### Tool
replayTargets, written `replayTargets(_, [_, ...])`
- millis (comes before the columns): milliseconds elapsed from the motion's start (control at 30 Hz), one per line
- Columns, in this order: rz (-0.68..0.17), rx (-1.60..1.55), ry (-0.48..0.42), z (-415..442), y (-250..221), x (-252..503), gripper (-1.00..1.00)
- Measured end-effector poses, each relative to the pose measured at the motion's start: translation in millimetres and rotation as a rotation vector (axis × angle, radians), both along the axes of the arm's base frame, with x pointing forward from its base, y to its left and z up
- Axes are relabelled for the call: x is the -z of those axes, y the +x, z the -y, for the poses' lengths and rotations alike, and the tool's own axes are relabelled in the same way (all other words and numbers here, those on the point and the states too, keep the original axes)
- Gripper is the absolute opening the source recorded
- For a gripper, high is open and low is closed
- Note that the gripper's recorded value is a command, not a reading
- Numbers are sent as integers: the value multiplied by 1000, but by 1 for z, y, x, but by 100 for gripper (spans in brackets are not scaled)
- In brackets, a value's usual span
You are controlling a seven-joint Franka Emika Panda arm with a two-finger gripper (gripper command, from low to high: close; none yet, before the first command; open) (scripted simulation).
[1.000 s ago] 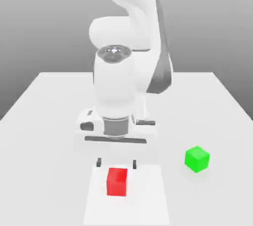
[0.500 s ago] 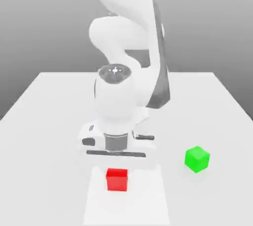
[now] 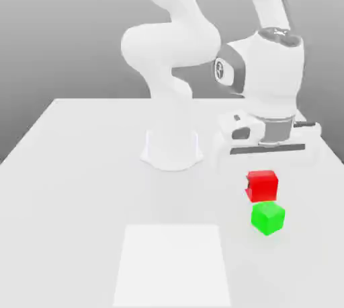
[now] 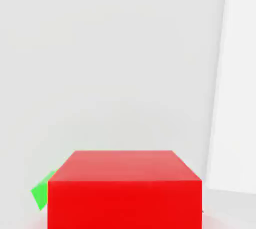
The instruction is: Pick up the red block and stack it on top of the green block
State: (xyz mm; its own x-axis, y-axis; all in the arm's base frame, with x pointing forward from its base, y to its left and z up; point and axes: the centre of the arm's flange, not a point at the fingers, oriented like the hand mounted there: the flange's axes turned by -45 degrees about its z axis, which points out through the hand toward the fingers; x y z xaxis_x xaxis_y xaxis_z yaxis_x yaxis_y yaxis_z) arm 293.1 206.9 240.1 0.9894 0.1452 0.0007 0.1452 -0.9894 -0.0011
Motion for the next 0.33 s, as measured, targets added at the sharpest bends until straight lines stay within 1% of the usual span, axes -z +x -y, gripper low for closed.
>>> replayTargets(200, [2, -6, -3, -6, -5, 50, -100])
replayTargets(233, [1, -6, -2, -5, -5, 57, 100])
replayTargets(333, [1, -6, -2, -5, -5, 57, 100])
